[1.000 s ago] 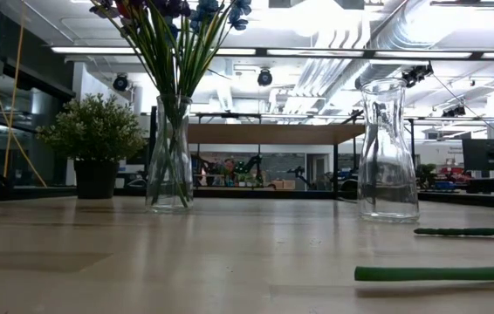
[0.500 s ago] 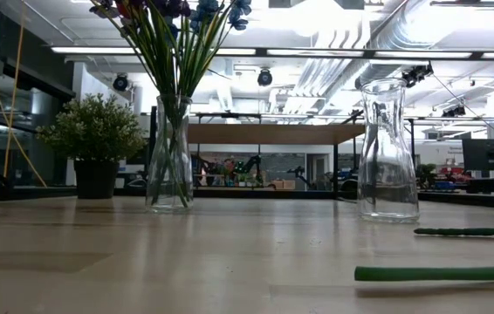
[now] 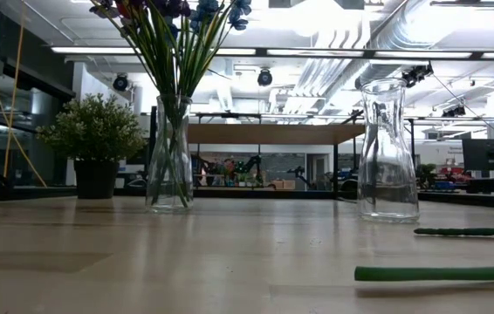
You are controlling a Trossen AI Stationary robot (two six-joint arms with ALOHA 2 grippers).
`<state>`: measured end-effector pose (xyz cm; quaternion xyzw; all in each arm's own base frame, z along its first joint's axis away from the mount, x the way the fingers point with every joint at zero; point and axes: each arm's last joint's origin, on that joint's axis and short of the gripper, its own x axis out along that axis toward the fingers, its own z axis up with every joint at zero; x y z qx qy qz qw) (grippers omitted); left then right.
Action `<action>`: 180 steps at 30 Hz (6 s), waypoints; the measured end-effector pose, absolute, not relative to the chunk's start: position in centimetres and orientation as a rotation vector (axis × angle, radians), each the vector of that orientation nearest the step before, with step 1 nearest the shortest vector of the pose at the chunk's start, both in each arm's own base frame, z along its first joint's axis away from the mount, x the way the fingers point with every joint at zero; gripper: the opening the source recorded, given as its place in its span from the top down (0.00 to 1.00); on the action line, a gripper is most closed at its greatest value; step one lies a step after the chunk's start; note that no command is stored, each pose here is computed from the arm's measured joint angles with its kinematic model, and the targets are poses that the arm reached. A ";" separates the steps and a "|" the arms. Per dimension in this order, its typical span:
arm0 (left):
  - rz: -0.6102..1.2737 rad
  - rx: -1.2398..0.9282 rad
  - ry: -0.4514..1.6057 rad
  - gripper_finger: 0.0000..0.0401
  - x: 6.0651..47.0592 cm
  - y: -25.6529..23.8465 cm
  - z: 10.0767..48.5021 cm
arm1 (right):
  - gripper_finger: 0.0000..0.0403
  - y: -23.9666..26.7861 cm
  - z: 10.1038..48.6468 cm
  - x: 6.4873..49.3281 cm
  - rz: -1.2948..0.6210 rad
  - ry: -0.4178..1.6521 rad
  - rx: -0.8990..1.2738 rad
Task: Pick and place flowers into a vace then onto a shelf
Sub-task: Put the top red flowers into the right transparent vase
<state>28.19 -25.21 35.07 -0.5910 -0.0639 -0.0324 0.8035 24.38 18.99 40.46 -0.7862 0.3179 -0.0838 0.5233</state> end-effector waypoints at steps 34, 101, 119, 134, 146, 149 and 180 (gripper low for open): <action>0.019 -1.333 -0.051 0.15 30.2 -23.2 33.6 | 1.00 20.4 40.6 22.9 -0.148 0.704 -1.932; 0.020 -1.336 -0.036 0.15 32.4 -20.4 33.4 | 1.00 20.5 40.1 28.7 0.179 0.470 -1.805; 0.035 -1.345 0.029 0.15 32.4 -20.5 32.8 | 1.00 20.9 39.6 29.4 0.153 0.482 -1.814; 0.059 -1.348 0.024 0.15 32.4 -20.4 32.7 | 1.00 21.0 39.6 29.4 0.153 0.478 -1.804; 0.061 -1.348 0.022 0.37 32.4 -20.4 32.7 | 1.00 20.9 39.4 29.3 0.166 0.495 -1.795; 0.060 -1.349 0.021 0.48 32.4 -20.4 32.7 | 1.00 20.9 39.3 29.3 0.172 0.493 -1.794; 0.053 -1.237 0.003 0.89 32.4 -20.4 33.0 | 0.94 20.9 39.3 29.3 0.159 0.500 -1.774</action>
